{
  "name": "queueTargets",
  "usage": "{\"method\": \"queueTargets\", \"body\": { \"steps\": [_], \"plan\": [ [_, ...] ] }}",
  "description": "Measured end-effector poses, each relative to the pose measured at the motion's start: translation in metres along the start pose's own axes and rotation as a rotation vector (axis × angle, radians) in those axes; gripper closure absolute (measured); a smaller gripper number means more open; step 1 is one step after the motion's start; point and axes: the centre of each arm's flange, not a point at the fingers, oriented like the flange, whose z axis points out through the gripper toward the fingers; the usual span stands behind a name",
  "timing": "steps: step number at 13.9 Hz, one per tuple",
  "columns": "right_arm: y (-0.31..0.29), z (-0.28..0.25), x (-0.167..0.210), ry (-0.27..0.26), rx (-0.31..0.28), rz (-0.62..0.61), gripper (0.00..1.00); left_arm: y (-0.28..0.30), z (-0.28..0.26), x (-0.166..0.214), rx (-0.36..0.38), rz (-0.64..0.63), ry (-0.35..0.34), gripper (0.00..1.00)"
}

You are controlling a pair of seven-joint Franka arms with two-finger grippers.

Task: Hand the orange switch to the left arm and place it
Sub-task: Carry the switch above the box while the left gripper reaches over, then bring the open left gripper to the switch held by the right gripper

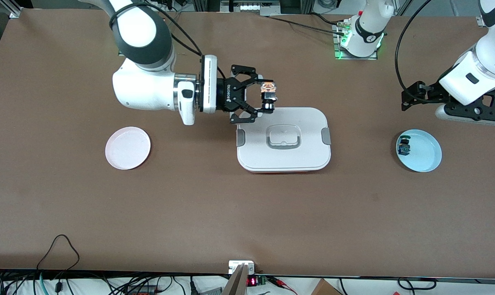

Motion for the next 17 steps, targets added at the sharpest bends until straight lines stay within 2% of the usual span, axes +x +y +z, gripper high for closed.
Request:
{"method": "queueTargets", "body": {
  "steps": [4, 6, 7, 8, 9, 12, 14, 16, 17],
  "plan": [
    [0.004, 0.008, -0.010, 0.068, -0.009, -0.026, 0.27, 0.000, -0.015, 0.000, 0.000, -0.001, 0.031, 0.00],
    [0.004, 0.011, -0.012, 0.095, -0.011, -0.029, 0.27, -0.001, -0.011, -0.003, -0.003, -0.002, -0.007, 0.00],
    [0.003, 0.012, -0.011, 0.103, -0.011, -0.026, 0.27, 0.002, -0.009, -0.005, -0.036, -0.003, -0.035, 0.00],
    [0.003, 0.013, -0.010, 0.111, -0.011, -0.021, 0.27, 0.008, -0.007, -0.007, -0.128, -0.007, -0.055, 0.00],
    [0.002, 0.013, -0.010, 0.121, -0.012, -0.015, 0.27, 0.013, -0.005, -0.008, -0.267, -0.020, -0.086, 0.00],
    [0.001, 0.016, -0.011, 0.129, -0.010, -0.007, 0.27, 0.010, 0.015, 0.010, -0.750, -0.085, -0.186, 0.00],
    [-0.002, 0.021, -0.014, 0.126, -0.002, -0.004, 0.27, 0.016, 0.033, 0.033, -1.022, -0.119, -0.225, 0.00],
    [-0.003, 0.025, -0.015, 0.125, 0.002, -0.002, 0.27, 0.029, 0.060, 0.051, -1.234, -0.174, -0.262, 0.00],
    [-0.003, 0.025, -0.015, 0.125, 0.002, -0.002, 0.27, 0.038, 0.076, 0.056, -1.292, -0.213, -0.269, 0.00]
  ]
}}
